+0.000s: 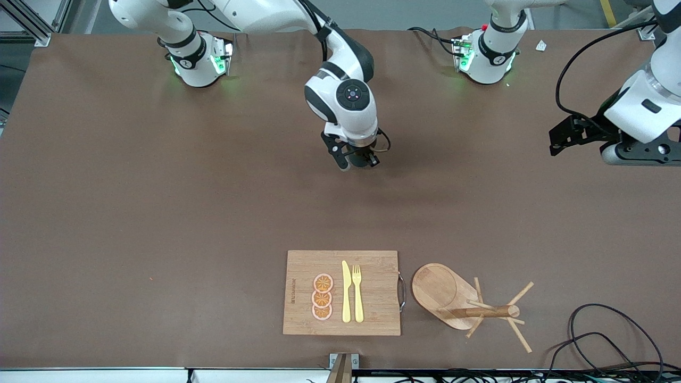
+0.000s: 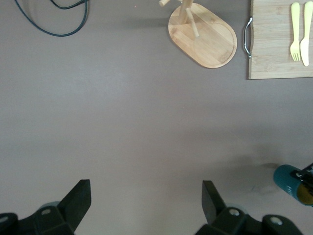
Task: Pass cup and hang on rack
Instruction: 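Carry the mug to the table middle while the left gripper approaches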
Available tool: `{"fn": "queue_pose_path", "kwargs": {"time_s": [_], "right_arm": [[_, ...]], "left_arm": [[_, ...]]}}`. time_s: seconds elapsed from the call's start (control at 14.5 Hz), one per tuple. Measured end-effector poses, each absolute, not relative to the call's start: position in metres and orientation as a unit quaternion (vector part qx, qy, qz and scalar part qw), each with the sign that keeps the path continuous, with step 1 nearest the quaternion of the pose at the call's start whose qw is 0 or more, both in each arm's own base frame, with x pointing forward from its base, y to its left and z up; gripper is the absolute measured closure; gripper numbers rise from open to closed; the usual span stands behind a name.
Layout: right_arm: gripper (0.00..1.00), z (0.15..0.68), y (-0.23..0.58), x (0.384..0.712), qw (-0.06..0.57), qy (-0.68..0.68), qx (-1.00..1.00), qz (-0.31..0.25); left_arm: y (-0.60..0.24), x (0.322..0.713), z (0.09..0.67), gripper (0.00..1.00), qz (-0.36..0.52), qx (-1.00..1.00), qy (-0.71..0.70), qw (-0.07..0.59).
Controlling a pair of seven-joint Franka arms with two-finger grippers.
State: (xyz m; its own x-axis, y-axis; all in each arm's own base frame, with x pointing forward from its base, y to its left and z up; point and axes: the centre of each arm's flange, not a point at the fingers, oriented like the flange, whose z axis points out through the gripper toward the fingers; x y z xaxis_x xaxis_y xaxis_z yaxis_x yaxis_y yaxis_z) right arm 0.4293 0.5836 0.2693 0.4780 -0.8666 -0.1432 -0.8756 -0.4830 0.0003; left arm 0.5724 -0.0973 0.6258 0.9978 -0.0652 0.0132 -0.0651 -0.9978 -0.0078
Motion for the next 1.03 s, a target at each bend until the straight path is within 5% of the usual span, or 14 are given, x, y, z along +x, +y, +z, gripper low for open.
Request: {"fn": "queue_pose_path", "kwargs": {"time_s": [1.03], "right_arm": [[0.95,0.253,0.581,0.473,0.037,0.523,-0.850,0.048]], "left_arm": [[-0.160,0.588,0.610,0.00,-0.007,-0.999,0.045,-0.009]]}}
